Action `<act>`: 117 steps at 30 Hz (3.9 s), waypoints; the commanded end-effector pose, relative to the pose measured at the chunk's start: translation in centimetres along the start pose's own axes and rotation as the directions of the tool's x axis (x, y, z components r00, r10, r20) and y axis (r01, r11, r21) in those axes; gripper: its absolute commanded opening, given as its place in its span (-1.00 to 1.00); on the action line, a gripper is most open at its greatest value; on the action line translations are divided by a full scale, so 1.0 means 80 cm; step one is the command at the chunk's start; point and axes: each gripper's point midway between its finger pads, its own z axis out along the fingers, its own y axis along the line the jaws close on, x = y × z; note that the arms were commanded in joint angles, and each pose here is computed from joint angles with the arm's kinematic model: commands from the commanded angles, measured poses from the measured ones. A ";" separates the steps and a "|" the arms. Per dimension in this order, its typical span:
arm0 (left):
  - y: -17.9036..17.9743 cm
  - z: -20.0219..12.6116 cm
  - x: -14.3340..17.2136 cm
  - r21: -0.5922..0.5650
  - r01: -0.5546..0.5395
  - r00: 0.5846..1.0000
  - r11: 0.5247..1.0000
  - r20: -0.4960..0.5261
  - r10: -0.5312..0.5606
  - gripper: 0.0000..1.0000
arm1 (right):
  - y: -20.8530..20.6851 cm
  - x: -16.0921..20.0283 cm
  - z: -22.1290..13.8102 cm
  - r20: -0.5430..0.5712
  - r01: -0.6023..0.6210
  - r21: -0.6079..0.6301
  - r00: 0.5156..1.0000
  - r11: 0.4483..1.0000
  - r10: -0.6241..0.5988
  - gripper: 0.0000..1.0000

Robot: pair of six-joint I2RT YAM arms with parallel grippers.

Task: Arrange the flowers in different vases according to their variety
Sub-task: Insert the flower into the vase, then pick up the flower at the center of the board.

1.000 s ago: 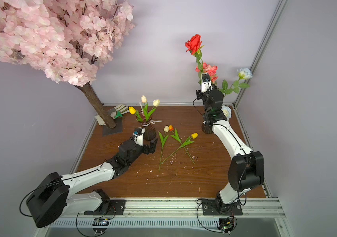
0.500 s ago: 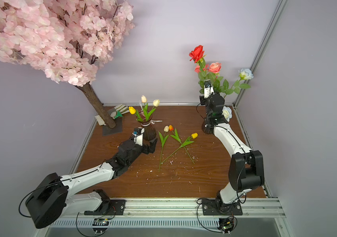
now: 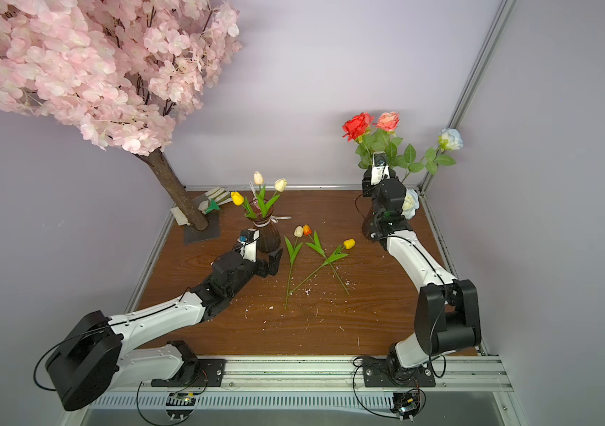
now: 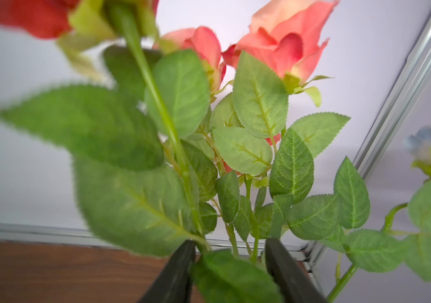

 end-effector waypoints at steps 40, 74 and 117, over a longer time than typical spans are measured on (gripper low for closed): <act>-0.013 0.011 0.006 0.039 -0.019 0.999 0.999 -0.026 0.020 0.99 | 0.125 0.070 -0.274 -0.377 -0.380 -0.491 0.904 0.784 0.202 0.99; -0.028 0.031 0.139 -0.050 -0.030 0.758 0.998 -0.652 -0.010 0.54 | 0.085 0.277 -0.317 -0.460 -0.624 -0.180 0.737 0.761 0.496 0.99; -0.019 0.075 0.162 -0.041 -0.293 0.564 0.955 -0.814 0.139 -1.00 | 0.072 0.279 -0.319 -0.419 -0.617 -0.153 0.748 0.772 0.515 0.99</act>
